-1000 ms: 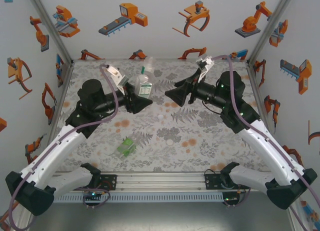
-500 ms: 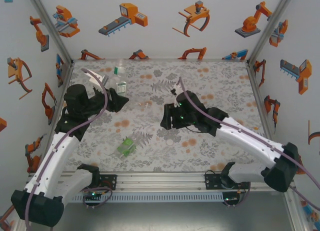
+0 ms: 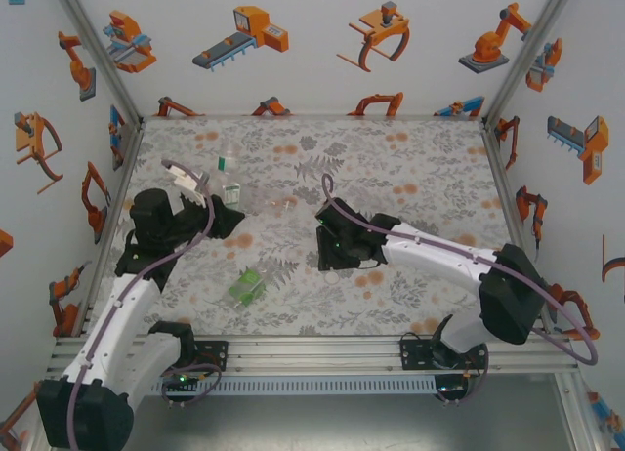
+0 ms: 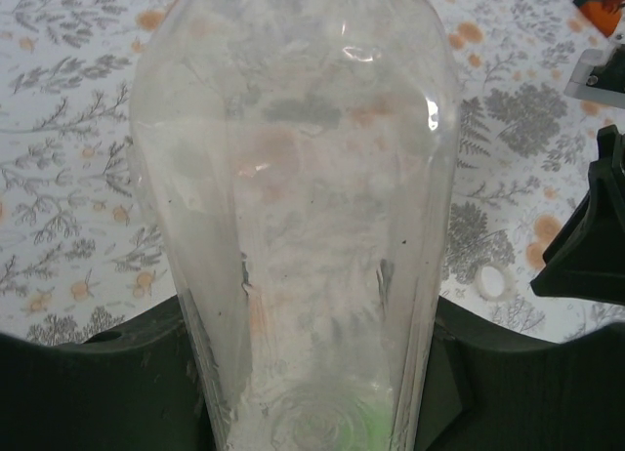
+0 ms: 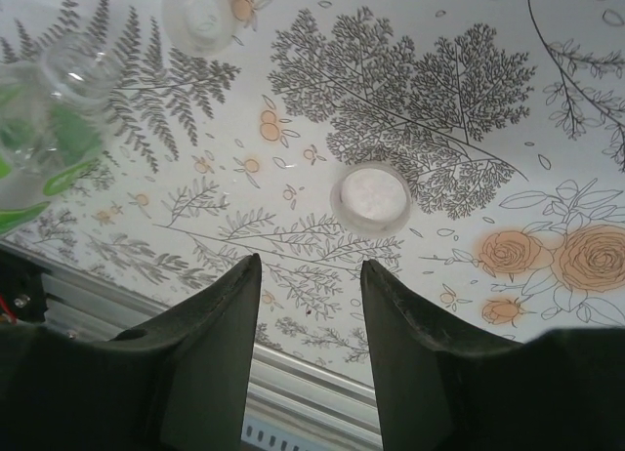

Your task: Screw on the bottle caps

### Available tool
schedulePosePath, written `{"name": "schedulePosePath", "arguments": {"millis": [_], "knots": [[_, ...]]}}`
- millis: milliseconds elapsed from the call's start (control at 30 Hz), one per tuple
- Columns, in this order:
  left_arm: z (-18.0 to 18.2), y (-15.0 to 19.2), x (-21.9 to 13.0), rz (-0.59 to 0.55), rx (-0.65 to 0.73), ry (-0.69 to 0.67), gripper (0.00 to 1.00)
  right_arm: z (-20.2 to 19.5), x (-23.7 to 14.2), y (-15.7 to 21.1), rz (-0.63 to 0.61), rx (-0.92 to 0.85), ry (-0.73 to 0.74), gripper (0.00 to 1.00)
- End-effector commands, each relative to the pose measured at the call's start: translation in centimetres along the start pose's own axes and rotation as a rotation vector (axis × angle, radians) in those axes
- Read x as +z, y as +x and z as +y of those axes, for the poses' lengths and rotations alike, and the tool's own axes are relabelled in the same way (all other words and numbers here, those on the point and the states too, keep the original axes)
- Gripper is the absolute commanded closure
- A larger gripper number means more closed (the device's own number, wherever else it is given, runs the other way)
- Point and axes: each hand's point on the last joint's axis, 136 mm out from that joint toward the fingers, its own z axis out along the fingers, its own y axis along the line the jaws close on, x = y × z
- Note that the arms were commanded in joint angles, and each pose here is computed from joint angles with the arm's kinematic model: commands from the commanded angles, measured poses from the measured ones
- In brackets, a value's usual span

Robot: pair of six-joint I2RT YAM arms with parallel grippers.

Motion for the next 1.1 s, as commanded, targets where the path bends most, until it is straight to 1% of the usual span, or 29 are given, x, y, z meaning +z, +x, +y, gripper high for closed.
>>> {"name": "schedulePosePath", "arguments": {"millis": [0, 133, 200, 533, 667, 1067], "knots": [[0.4, 0.1, -0.8, -0.028, 0.059, -0.041, 0.96, -1.0, 1.2, 0.9, 0.018, 0.048, 0.032, 0.56], [0.0, -0.2, -1.2, -0.059, 0.082, -0.034, 0.97, -2.0, 1.7, 1.0, 0.005, 0.058, 0.081, 0.59], [0.2, 0.0, -1.2, -0.047, 0.074, -0.042, 0.97, -2.2, 2.1, 0.9, 0.005, 0.06, 0.096, 0.59], [1.1, 0.6, -1.0, -0.005, 0.074, -0.097, 1.0, -2.2, 3.5, 0.9, 0.029, 0.043, 0.118, 0.57], [1.2, 0.6, -1.2, -0.019, 0.079, -0.117, 1.0, -2.2, 3.5, 0.8, 0.028, 0.038, 0.124, 0.56], [0.7, 0.9, -1.1, 0.003, 0.107, -0.119, 1.0, -2.4, 4.0, 0.8, 0.027, 0.049, 0.135, 0.55]]}}
